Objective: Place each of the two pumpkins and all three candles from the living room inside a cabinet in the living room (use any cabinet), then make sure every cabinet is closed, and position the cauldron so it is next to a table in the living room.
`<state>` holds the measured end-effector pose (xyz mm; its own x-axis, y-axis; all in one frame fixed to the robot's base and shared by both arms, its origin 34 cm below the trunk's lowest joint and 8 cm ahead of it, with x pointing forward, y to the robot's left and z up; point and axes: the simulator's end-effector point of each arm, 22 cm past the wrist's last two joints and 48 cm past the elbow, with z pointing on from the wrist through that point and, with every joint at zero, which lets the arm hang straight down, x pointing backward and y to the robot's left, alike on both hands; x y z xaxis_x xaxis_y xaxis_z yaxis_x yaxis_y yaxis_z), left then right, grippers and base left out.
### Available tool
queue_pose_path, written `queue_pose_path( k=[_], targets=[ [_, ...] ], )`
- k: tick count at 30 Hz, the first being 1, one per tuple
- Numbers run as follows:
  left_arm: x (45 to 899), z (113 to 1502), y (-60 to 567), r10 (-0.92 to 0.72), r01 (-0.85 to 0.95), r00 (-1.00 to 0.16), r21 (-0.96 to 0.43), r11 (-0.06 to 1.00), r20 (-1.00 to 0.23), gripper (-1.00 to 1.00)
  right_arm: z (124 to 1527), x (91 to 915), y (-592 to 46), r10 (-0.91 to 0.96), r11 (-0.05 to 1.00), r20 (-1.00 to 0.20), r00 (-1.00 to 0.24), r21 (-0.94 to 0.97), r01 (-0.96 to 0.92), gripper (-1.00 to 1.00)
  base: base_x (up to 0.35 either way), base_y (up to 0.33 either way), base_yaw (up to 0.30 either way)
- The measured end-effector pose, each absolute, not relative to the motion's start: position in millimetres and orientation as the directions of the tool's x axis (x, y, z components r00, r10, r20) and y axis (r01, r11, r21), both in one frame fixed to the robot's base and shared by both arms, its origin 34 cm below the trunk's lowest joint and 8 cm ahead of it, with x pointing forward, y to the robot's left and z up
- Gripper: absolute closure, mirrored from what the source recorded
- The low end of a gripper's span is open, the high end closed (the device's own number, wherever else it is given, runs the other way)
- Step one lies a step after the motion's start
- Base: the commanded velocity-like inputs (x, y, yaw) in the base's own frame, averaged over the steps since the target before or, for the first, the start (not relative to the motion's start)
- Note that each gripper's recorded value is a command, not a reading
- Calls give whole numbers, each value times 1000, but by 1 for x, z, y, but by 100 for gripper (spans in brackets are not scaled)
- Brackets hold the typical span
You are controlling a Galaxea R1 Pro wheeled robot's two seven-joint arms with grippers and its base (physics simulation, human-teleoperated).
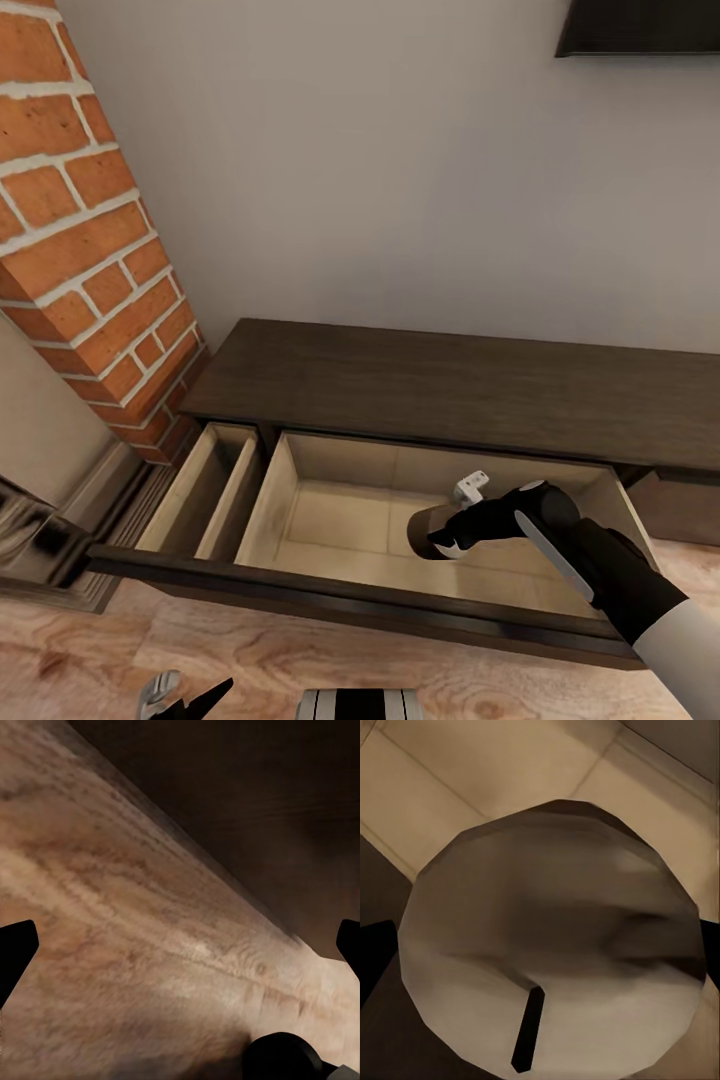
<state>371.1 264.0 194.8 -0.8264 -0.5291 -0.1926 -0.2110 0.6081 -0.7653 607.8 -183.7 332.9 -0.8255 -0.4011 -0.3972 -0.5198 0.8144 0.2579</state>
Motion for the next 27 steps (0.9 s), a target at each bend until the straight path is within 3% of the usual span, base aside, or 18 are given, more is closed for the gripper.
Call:
queue_pose_path(
  k=[7, 27],
  targets=[
    [371, 195, 264, -528, -210, -826, -765, 609, -194, -100, 332, 607, -177, -409, 811, -398, -821, 255, -527, 100, 163, 0, 0],
    [363, 193, 255, -487, -189, -854, -763, 618, -183, -100, 324, 594, -155, -436, 787, -380, -816, 278, -550, 100, 54, 0, 0]
  ],
)
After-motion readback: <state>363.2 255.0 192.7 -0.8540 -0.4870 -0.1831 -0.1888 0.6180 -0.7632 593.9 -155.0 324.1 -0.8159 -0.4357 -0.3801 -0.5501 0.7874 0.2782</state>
